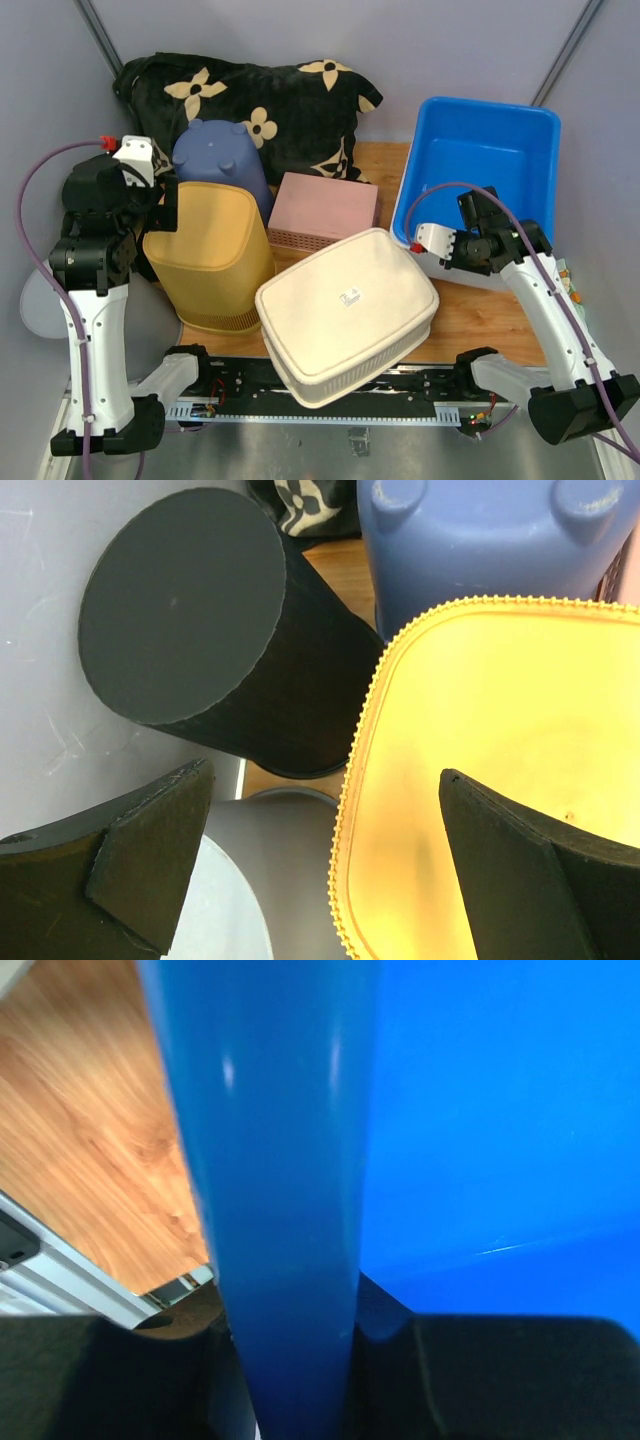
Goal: Turn the large container upside down
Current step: Place the container at the center of the board.
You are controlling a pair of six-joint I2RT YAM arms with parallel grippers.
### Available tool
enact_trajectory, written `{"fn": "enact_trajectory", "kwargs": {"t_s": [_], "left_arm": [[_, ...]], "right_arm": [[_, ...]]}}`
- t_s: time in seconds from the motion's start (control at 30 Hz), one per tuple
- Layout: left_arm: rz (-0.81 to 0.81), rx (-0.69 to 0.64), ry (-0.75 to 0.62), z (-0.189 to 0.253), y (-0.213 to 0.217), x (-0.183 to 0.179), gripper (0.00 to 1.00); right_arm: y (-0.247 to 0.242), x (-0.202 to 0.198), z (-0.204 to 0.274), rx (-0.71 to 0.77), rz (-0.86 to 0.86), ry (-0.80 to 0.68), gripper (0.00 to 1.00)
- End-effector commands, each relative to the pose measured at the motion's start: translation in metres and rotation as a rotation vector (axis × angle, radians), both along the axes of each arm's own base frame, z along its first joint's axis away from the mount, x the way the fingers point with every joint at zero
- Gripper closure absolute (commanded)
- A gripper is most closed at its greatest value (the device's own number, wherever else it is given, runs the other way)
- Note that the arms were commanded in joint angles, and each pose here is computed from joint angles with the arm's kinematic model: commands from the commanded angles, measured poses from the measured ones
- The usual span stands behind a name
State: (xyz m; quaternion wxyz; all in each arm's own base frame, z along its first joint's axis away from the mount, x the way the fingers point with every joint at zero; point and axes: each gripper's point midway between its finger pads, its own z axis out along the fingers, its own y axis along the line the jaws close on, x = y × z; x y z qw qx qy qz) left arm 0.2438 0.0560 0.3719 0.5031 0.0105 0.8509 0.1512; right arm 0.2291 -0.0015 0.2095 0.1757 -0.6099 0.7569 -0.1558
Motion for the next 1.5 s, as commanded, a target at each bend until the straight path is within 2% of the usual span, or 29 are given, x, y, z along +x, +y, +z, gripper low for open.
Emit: {"fn": "enact_trajectory", "kwargs": {"t_s": [0.0,0.3,0.57,0.9,1.07,1.2,1.23,1.4,1.47], "left_arm": [[0.009,0.022,-0.007,-0.004,0.004,-0.002,0.01],[-0.022,-0.014,0.018,-0.015,-0.003,0.004,0.01],[-0.027,-0.018,0.018,-0.017,-0.004,0.007,0.01],[-0.035,-0.030,0.032,-0.031,-0.006,0.011,0.01],[-0.039,-0.030,0.039,-0.033,-0.007,0.014,0.01],[-0.051,-0.044,0.039,-0.032,-0.010,0.017,0.01],[-0.053,-0.048,0.037,-0.032,-0.011,0.018,0.01],[-0.052,-0.049,0.043,-0.034,-0.011,0.018,0.01],[-0.049,-0.045,0.046,-0.035,-0.010,0.017,0.01]], "right_arm": [[-0.009,0.028,0.051,0.002,-0.041,-0.308,1.00],[-0.011,-0.011,0.003,0.035,-0.042,-0.146,1.00],[-0.042,-0.056,-0.033,-0.069,-0.057,-0.004,1.00],[-0.060,-0.144,-0.044,-0.131,-0.048,0.227,1.00],[-0.064,-0.166,-0.036,-0.128,-0.066,0.195,1.00],[-0.075,-0.174,-0.041,-0.182,-0.100,0.177,0.99],[-0.076,-0.175,-0.045,-0.187,-0.102,0.188,0.96],[-0.070,-0.178,-0.049,-0.134,-0.133,0.182,0.57],[-0.071,-0.178,-0.047,-0.138,-0.140,0.164,0.48]]}}
